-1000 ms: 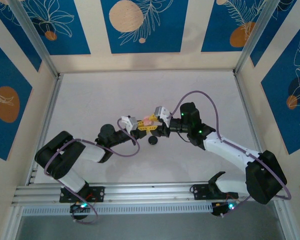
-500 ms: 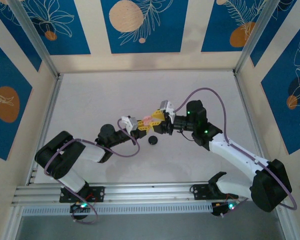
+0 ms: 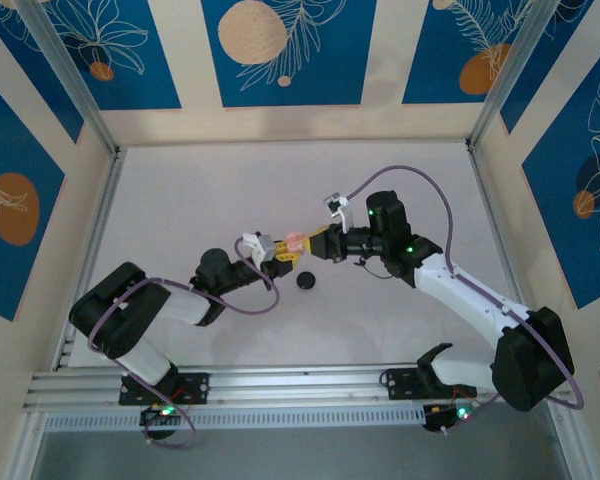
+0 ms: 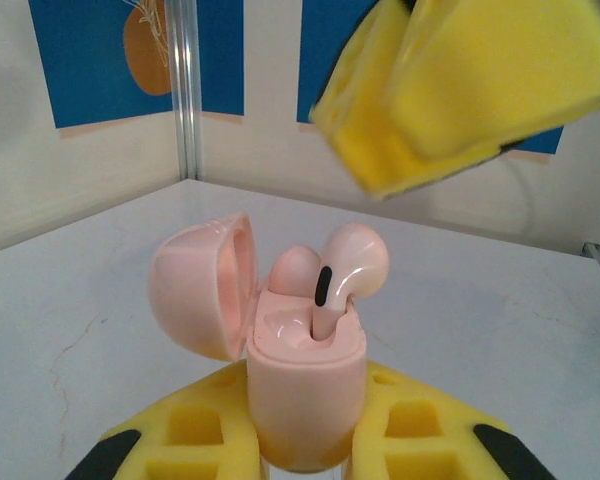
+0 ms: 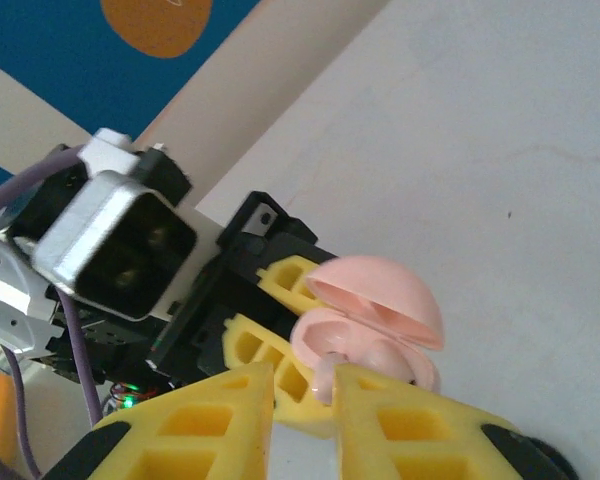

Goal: Insert the wireless bluetooth earbuds into the charging case

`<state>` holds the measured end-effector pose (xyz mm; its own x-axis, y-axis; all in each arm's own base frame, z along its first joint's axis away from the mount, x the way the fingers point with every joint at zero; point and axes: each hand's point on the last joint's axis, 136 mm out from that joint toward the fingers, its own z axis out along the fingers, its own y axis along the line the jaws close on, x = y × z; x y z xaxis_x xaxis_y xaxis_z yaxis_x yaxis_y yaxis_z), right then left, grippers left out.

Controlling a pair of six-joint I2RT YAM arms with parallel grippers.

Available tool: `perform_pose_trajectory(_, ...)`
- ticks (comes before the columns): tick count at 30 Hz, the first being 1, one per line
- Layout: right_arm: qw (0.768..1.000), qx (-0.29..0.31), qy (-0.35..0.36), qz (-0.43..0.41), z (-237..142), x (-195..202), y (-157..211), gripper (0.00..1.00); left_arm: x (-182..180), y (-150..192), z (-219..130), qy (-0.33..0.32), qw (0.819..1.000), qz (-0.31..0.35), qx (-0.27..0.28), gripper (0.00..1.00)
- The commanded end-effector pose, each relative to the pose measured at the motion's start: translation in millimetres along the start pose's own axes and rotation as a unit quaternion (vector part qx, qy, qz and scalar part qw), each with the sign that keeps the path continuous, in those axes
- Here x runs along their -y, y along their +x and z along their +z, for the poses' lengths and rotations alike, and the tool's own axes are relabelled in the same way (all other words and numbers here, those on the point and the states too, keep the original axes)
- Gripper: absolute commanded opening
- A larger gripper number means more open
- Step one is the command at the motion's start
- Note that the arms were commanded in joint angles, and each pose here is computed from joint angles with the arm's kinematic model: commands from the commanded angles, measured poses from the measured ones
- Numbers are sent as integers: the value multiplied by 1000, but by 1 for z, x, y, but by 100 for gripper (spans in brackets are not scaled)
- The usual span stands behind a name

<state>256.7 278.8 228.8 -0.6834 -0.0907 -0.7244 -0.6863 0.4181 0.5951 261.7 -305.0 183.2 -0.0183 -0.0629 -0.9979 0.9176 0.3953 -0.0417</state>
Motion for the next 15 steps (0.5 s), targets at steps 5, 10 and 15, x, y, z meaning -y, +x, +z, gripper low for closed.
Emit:
perform_pose_trajectory(5, 998, -11, -41, 36, 3, -11, -5, 21, 5, -20, -3, 5, 999, 28, 31, 9)
perform_pose_trajectory(10, 997, -22, -58, 38, 5, -13, 0, 20, 5, -20, -2, 5, 999, 26, 31, 9)
perform_pose_trajectory(15, 997, -25, -61, 34, 7, -14, 0, 18, 6, -20, -2, 6, 999, 26, 31, 10)
